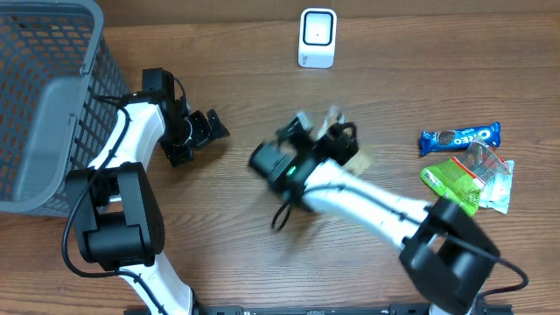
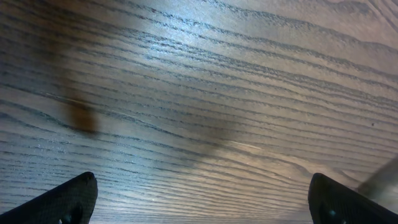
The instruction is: Scan the item barcode
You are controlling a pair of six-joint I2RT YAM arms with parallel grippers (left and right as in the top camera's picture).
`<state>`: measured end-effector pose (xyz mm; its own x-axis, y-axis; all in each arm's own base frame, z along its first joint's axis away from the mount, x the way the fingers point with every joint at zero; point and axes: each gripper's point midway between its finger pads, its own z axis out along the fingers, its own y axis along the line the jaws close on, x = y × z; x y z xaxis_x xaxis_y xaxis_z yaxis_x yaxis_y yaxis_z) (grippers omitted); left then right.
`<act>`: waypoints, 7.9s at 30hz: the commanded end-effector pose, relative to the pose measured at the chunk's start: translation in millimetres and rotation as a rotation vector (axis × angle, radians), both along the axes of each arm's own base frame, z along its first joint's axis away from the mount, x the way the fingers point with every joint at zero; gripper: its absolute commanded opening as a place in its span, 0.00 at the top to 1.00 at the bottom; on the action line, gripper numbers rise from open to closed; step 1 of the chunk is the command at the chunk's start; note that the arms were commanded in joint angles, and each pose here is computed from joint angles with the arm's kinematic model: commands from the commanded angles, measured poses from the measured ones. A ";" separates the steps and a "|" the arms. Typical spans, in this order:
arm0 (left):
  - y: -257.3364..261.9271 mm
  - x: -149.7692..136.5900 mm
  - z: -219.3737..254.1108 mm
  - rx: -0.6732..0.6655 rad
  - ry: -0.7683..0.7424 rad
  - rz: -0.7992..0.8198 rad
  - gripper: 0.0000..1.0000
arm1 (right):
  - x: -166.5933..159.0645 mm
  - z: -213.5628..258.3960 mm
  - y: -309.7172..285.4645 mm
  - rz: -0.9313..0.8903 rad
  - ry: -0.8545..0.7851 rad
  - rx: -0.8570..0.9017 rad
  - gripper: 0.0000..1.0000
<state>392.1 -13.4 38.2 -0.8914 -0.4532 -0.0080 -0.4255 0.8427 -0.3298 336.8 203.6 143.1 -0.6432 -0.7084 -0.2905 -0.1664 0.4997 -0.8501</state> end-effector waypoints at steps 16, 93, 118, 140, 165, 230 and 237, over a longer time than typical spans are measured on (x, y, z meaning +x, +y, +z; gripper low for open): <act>0.7 4.8 3.6 0.007 -0.015 -0.003 0.00 | 14.3 -10.0 -75.8 -0.575 0.573 1.274 0.00; 0.7 4.8 3.5 0.008 -0.015 -0.002 0.01 | 135.6 108.6 -71.6 0.197 -0.335 0.207 0.96; 0.4 4.8 3.6 0.007 -0.015 -0.003 0.00 | 209.4 88.2 -53.5 0.401 -0.568 -0.089 0.96; 0.4 4.7 3.5 0.007 -0.015 -0.003 0.00 | 273.6 51.2 -7.9 0.548 -0.537 -0.072 0.96; 0.4 4.8 3.6 0.007 -0.015 -0.003 0.00 | 291.4 52.4 -35.2 0.524 -0.529 -0.082 0.96; 0.3 4.8 3.5 0.008 -0.015 -0.004 0.00 | 23.5 7.1 -310.3 -0.884 -0.038 1.361 0.25; 0.2 4.8 3.6 0.007 -0.015 -0.003 0.00 | 4.9 117.0 -290.0 -0.713 -0.115 1.414 0.19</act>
